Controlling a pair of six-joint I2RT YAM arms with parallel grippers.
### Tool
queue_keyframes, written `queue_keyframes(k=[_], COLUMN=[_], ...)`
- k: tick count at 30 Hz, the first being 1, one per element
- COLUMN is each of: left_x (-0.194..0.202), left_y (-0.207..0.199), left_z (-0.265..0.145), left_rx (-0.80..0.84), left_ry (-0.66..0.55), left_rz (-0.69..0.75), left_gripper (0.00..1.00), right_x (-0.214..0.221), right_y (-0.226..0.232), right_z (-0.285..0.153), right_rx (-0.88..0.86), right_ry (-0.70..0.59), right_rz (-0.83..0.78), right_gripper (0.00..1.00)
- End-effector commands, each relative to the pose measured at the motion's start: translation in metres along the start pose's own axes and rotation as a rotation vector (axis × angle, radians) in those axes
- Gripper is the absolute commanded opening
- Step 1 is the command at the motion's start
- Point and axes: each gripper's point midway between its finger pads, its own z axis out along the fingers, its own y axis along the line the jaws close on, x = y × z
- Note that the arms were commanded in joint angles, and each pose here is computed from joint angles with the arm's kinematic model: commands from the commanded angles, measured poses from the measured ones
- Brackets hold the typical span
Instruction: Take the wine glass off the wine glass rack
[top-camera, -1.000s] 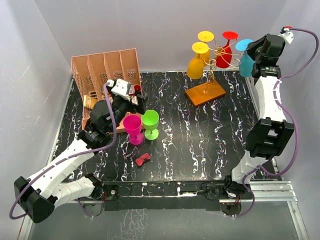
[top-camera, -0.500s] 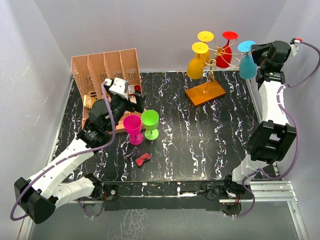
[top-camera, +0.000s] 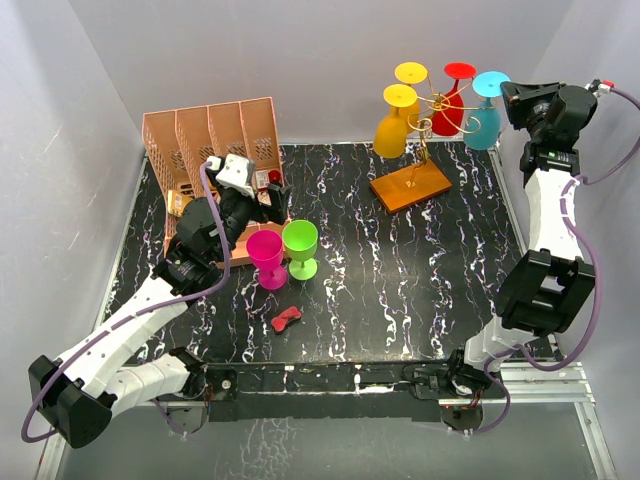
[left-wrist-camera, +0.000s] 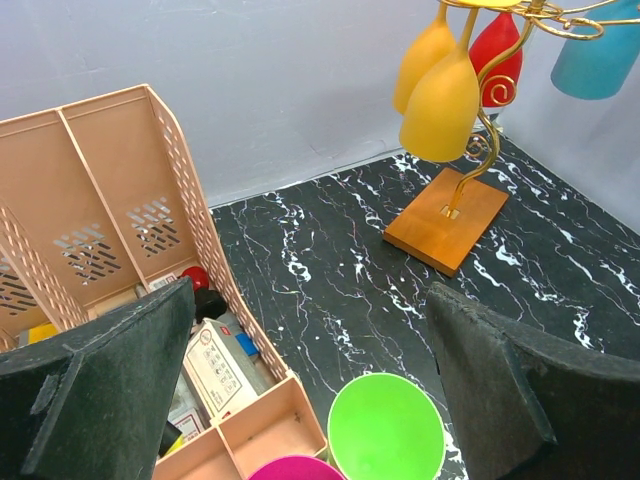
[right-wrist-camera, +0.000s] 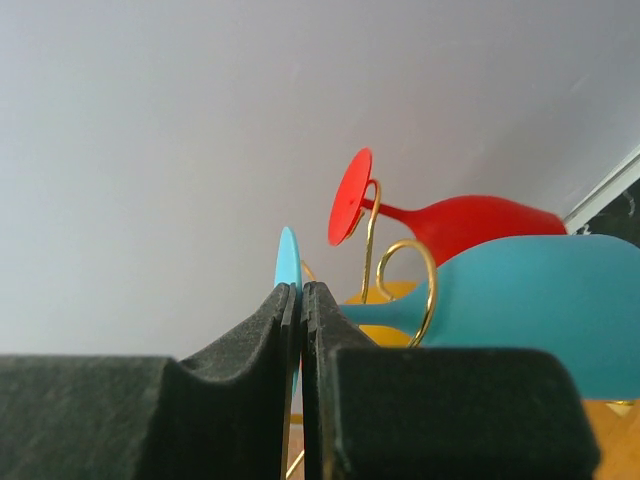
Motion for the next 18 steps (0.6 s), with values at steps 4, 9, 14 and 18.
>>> queue_keyframes(k=[4, 9, 14, 18], left_x=[-0.017, -0.017, -0.016, -0.016], left_y=[0.001, 0.0, 0.001, 0.002], left_z=[0.001, 0.001, 0.002, 0.002], left_rx=[0.002, 0.006, 0.001, -0.003], left_ry=[-0.041, -0.039, -0.035, -0.035], left_rz=[-0.015, -0.016, -0.015, -0.015], left_gripper=[0.96, 0.96, 0.96, 0.96], right_x=[0.009, 0.015, 0.016, 0.021], right_y=[0.046, 0.047, 0.055, 0.057], right_z=[-0.018, -0.008, 0.004, 0.013], right_rx=[-0.168, -0.189, -0.2, -0.188], right_ry=[0.093, 0.141, 0.141, 0.134], right_rz=[0.079, 0.12, 0.11, 0.081], right_gripper=[0.08, 0.08, 0.08, 0.08])
